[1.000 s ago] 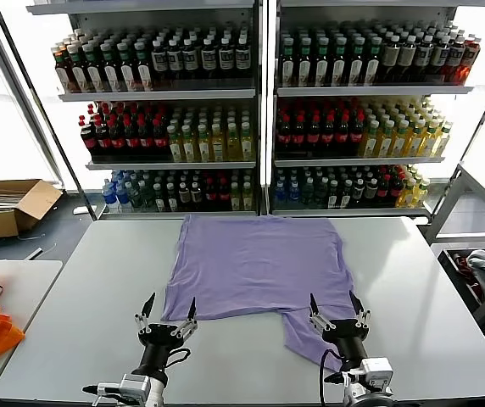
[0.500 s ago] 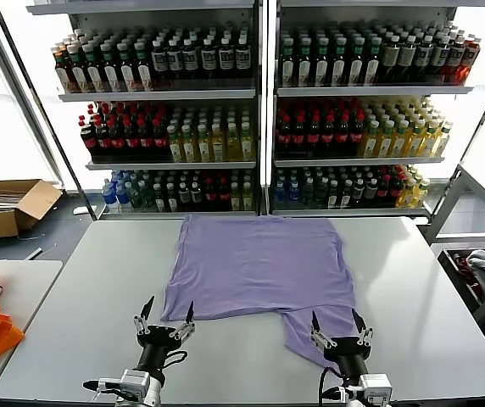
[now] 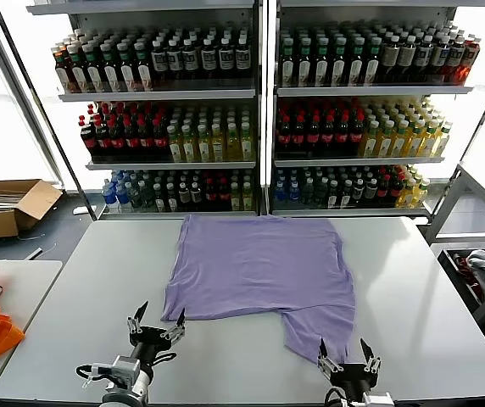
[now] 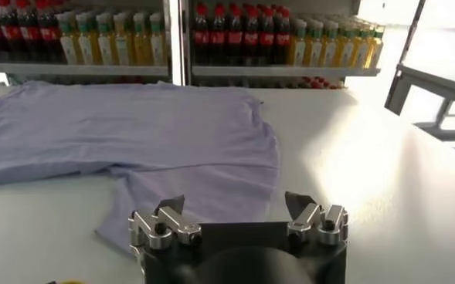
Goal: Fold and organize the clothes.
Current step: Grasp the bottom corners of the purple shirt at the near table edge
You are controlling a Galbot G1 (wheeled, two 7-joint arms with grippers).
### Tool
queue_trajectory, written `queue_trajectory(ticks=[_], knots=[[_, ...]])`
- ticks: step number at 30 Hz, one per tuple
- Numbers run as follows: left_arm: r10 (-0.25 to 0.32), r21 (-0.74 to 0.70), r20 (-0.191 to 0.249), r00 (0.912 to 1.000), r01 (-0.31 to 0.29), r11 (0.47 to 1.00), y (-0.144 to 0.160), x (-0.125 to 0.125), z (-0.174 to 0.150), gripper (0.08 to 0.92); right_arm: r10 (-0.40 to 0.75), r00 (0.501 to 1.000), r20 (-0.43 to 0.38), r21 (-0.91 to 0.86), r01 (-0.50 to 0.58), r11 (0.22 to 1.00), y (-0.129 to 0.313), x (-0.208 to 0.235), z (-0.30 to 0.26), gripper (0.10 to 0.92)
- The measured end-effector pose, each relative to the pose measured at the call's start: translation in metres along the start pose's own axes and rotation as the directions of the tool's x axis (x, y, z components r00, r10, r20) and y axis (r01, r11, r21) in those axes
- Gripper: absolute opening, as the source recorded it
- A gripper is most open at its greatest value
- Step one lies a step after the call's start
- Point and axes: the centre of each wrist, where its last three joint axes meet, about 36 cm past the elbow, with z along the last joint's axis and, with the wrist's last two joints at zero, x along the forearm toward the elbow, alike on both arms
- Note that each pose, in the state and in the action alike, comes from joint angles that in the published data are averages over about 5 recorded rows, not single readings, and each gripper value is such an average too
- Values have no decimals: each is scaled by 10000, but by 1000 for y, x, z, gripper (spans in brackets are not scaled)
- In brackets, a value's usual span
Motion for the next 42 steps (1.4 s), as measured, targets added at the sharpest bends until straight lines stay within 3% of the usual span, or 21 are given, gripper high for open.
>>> queue_trajectory(ticks=[17, 36, 42], knots=[[384, 546, -493, 9980, -357, 9979, -3, -13, 0, 822, 88, 9986, -514, -92, -93, 9999, 9, -3, 11, 823], [448, 1108, -1007, 9939, -335, 9933, 13, -31, 0, 822, 174, 9968, -783, -169, -188, 9997, 11, -4, 20, 822], [603, 1197, -1115, 9919, -468, 9917, 11, -32, 2, 823, 106, 9964, -842, -196, -123, 9997, 13, -4, 24, 708]])
